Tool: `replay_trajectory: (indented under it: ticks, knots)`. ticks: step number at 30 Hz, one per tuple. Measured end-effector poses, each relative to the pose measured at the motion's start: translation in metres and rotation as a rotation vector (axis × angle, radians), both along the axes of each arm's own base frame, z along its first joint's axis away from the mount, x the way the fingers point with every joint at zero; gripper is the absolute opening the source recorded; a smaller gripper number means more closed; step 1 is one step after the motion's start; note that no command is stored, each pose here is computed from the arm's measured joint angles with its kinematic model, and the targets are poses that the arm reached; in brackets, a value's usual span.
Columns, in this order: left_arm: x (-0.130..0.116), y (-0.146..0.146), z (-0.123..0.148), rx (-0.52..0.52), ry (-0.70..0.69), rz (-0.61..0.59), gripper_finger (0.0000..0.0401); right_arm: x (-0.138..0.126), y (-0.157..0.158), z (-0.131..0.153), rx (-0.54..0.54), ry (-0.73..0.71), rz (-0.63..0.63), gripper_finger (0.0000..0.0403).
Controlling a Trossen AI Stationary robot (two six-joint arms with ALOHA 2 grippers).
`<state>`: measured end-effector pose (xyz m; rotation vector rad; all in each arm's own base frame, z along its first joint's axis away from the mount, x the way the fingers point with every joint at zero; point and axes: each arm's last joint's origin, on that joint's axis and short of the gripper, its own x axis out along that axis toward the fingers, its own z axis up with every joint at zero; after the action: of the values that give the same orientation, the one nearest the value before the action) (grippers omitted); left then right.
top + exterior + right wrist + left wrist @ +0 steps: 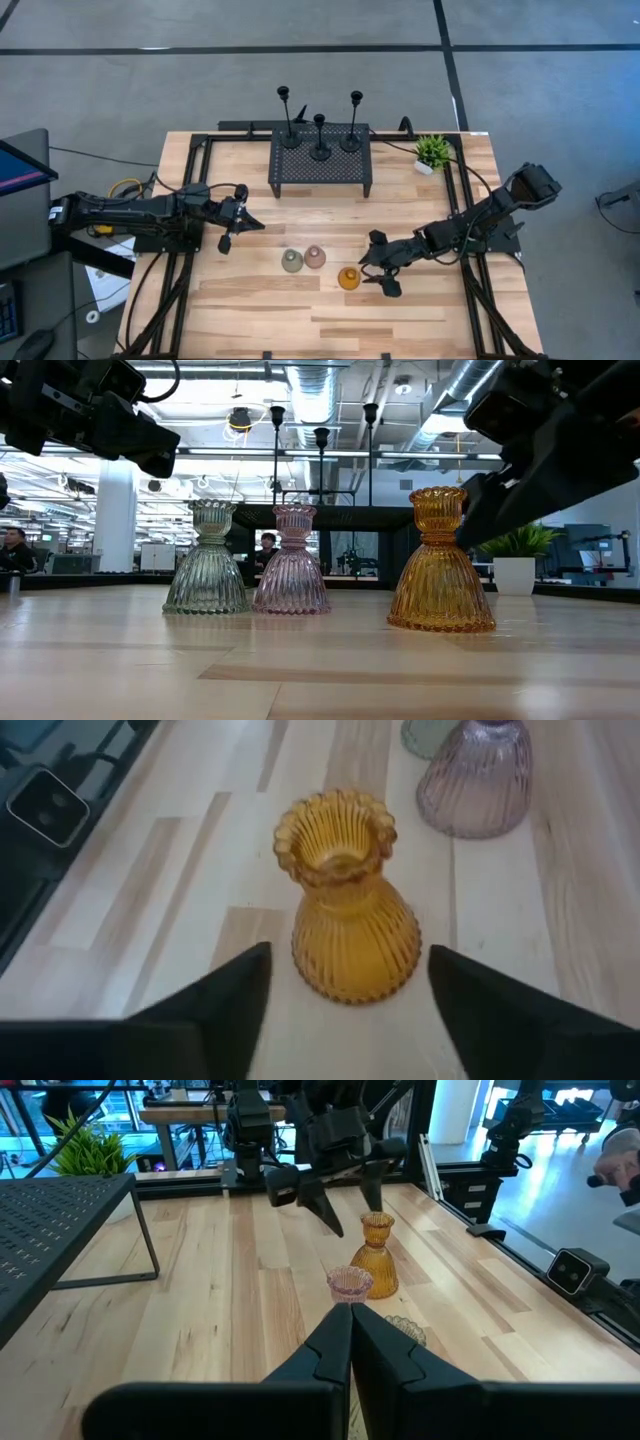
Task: Pick & Place candle stick holders
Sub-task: Put the orange glass candle holder on the shelf
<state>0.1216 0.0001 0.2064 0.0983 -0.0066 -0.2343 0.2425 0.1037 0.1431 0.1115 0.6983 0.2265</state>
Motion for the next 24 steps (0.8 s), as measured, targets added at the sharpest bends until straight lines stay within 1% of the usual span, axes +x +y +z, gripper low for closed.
replay_trajectory:
  ticks: [4,8,12,20,24]
  knots:
    - [0.0000,0.0000,0.0000,0.000,0.000,0.000,0.0010,0.0003,0.0001,0.0004,0.003,-0.005,0.000,0.0303]
    - [0.0000,0.0000,0.0000,0.000,0.000,0.000,0.0010,0.0003,0.0001,0.0004,0.002,-0.005,0.000,0.0324]
    - [0.0000,0.0000,0.0000,0.000,0.000,0.000,0.0010,0.0003,0.0001,0.0004,0.002,-0.005,-0.001,0.0330]
    - [0.0000,0.0000,0.0000,0.000,0.000,0.000,0.0010,0.0015,0.0000,0.0018,0.009,-0.022,-0.004,0.0327]
    - [0.0000,0.0000,0.0000,0.000,0.000,0.000,0.0010,0.0026,-0.0007,0.0029,-0.006,-0.044,-0.032,0.0327]
